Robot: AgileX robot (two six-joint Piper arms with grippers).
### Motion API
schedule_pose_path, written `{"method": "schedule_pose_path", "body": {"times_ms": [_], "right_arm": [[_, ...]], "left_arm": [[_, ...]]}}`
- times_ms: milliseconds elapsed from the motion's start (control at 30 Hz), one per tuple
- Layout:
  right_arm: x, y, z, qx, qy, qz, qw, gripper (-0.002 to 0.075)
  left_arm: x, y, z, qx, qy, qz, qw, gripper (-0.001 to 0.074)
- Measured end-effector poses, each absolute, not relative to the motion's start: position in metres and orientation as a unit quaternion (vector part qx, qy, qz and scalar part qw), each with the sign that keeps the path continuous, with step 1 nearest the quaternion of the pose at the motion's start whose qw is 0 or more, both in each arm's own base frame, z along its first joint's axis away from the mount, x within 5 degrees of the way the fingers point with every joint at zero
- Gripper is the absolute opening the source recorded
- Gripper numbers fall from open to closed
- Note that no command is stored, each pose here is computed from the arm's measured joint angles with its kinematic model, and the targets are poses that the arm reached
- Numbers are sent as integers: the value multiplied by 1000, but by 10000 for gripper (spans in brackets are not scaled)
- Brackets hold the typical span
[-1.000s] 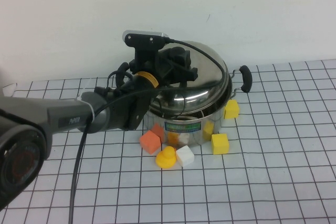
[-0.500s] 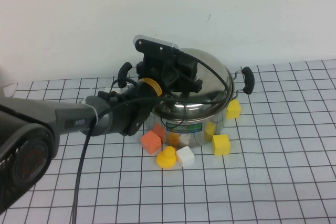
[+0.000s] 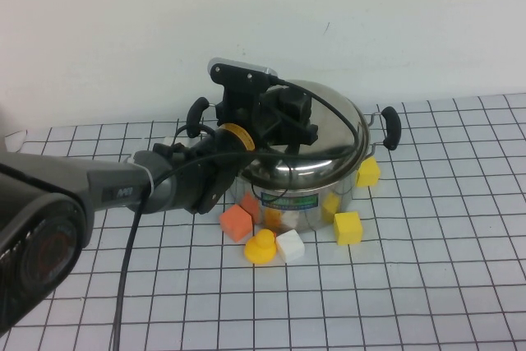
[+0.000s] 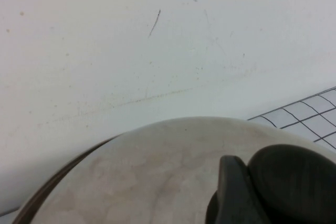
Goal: Cover the pot
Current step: Place the pot lid on the pot
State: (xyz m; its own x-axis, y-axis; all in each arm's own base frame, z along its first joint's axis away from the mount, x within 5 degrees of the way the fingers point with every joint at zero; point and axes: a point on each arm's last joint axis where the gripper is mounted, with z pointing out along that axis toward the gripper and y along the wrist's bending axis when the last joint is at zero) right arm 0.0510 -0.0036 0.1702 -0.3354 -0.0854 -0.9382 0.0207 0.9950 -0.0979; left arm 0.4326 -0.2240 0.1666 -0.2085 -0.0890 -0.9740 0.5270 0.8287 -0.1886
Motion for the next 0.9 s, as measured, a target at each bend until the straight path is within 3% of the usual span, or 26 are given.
{"method": "schedule_pose_path", "body": {"times_ms": [200, 367, 500, 733, 900], "right_arm": [[51, -4, 170, -20, 816, -46, 576, 9], [51, -4, 170, -20, 816, -46, 576, 9], [51, -4, 170, -20, 816, -46, 576, 9], [51, -4, 170, -20, 816, -46, 576, 9], [51, -4, 170, -20, 816, -46, 576, 9]], "left_arm": [[433, -224, 167, 149, 735, -252, 611, 335], [431, -223, 178, 147, 734, -252, 614, 501], [426, -219, 213, 164, 726, -229, 627, 529], [404, -204, 285, 189, 719, -180, 644, 425], [382, -188, 331, 190, 729, -152, 640, 191]]}}
